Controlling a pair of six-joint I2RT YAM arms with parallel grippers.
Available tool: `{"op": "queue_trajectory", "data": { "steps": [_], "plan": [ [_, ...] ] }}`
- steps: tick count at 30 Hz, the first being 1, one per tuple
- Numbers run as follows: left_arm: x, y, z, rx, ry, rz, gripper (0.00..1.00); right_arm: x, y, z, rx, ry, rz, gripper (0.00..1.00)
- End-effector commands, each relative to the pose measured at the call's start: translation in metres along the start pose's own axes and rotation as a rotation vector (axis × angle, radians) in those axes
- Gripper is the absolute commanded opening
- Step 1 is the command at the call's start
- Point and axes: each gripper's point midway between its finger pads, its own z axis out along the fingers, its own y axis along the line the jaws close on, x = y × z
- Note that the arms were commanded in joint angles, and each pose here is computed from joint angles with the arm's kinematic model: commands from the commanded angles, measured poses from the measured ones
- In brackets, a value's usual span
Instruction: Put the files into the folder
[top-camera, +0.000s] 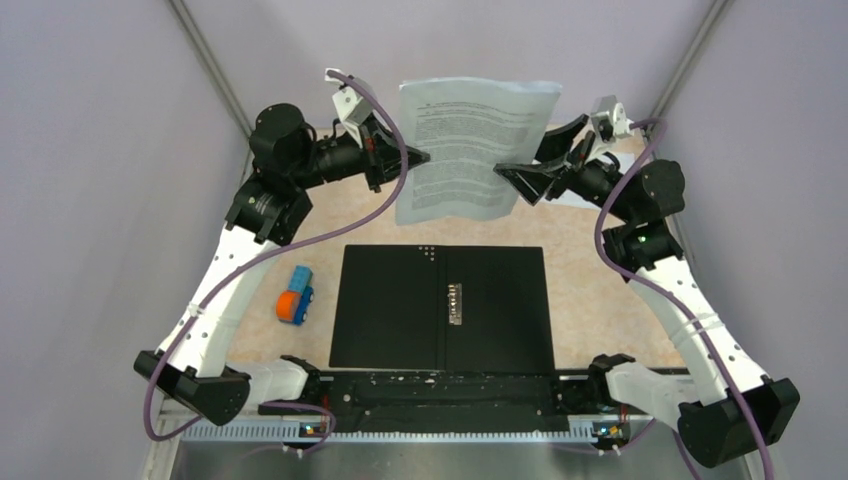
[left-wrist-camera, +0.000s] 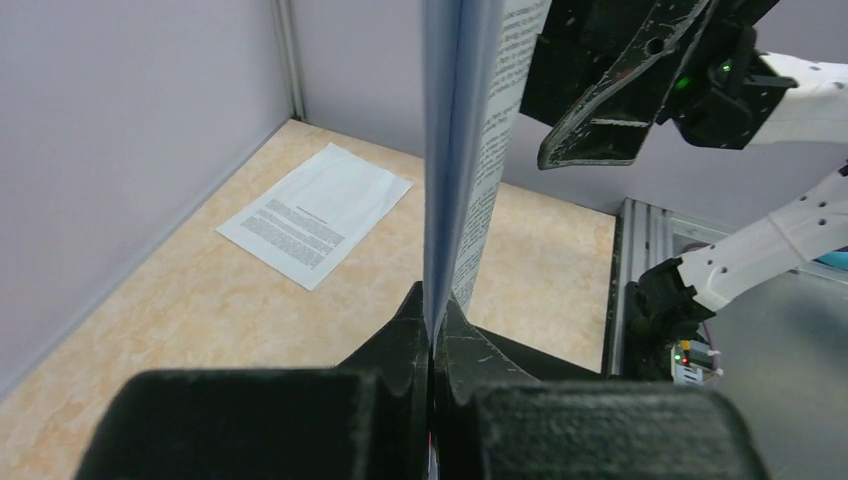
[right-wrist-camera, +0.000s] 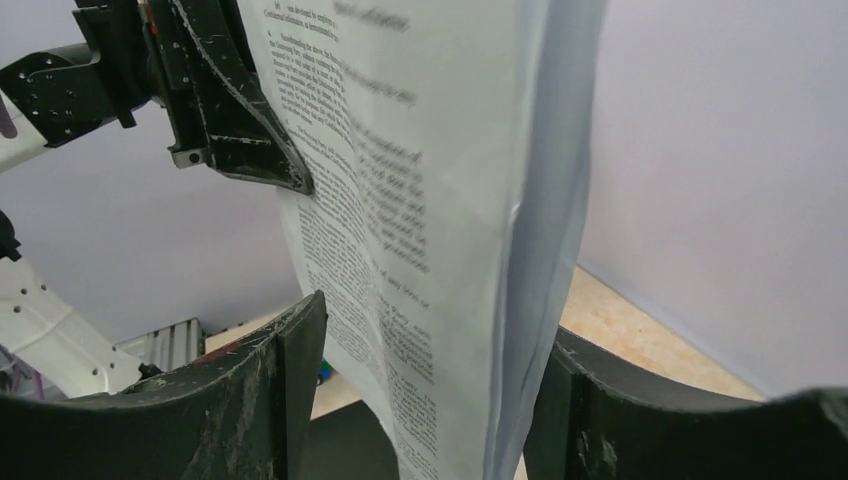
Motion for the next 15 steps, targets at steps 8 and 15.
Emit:
{"op": "queue_trajectory", "data": {
  "steps": [8,15],
  "plan": [
    [-0.048,-0.035,-0.015,0.145,-0.105,0.042,0.00,-0.020,0.036,0.003,-0.200,-0.021,0.019,0.60],
    [-0.049,-0.030,-0.017,0.135,-0.110,0.015,0.00,-0.024,0.034,0.004,-0.178,-0.028,0.062,0.37]
  ]
}}
